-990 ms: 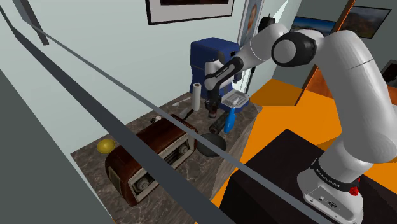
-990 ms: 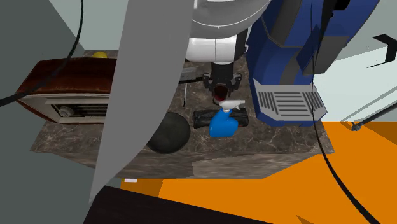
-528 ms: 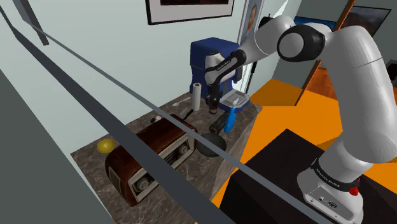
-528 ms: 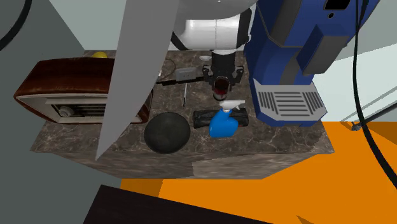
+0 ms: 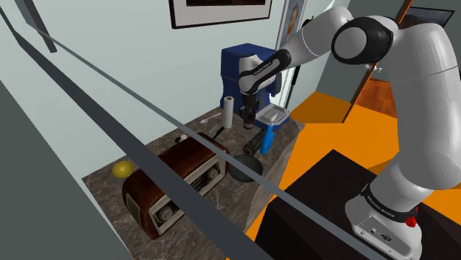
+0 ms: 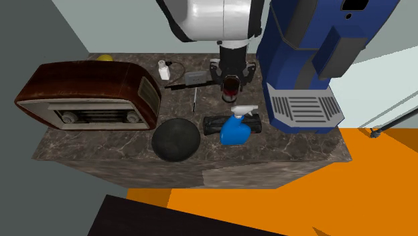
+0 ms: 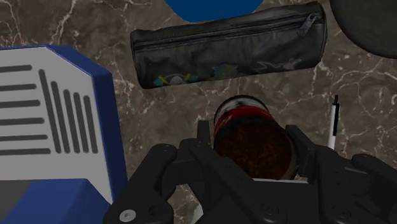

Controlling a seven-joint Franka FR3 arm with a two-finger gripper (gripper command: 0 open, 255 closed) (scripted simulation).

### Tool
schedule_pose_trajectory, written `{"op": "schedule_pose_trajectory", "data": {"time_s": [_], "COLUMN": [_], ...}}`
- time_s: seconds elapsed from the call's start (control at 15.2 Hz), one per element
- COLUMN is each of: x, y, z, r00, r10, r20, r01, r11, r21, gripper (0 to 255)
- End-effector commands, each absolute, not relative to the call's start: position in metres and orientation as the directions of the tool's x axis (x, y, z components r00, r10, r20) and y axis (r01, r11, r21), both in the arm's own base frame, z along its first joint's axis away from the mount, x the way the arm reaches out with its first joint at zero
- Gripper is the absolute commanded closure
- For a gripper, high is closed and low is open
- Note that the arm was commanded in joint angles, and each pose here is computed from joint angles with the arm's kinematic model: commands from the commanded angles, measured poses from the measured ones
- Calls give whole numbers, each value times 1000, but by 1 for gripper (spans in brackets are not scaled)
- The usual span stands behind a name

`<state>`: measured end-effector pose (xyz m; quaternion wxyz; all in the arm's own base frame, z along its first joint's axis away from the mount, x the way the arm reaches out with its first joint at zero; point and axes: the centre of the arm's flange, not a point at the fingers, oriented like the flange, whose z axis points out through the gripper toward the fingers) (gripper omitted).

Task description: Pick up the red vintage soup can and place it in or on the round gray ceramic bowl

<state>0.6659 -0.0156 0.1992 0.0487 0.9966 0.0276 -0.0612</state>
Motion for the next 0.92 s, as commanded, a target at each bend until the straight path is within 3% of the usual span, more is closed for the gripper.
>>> {"op": "schedule_pose_trajectory", "data": {"time_s": [0.0,0.86], "x": [648,521], "y": [1,115], "z": [201,200], "r00": [991,991], "r10": [49,49], "r20": [-125,-125], "r01": [61,61], "r11": [-994,-994], "r21": [94,94], "gripper": [255,255]}}
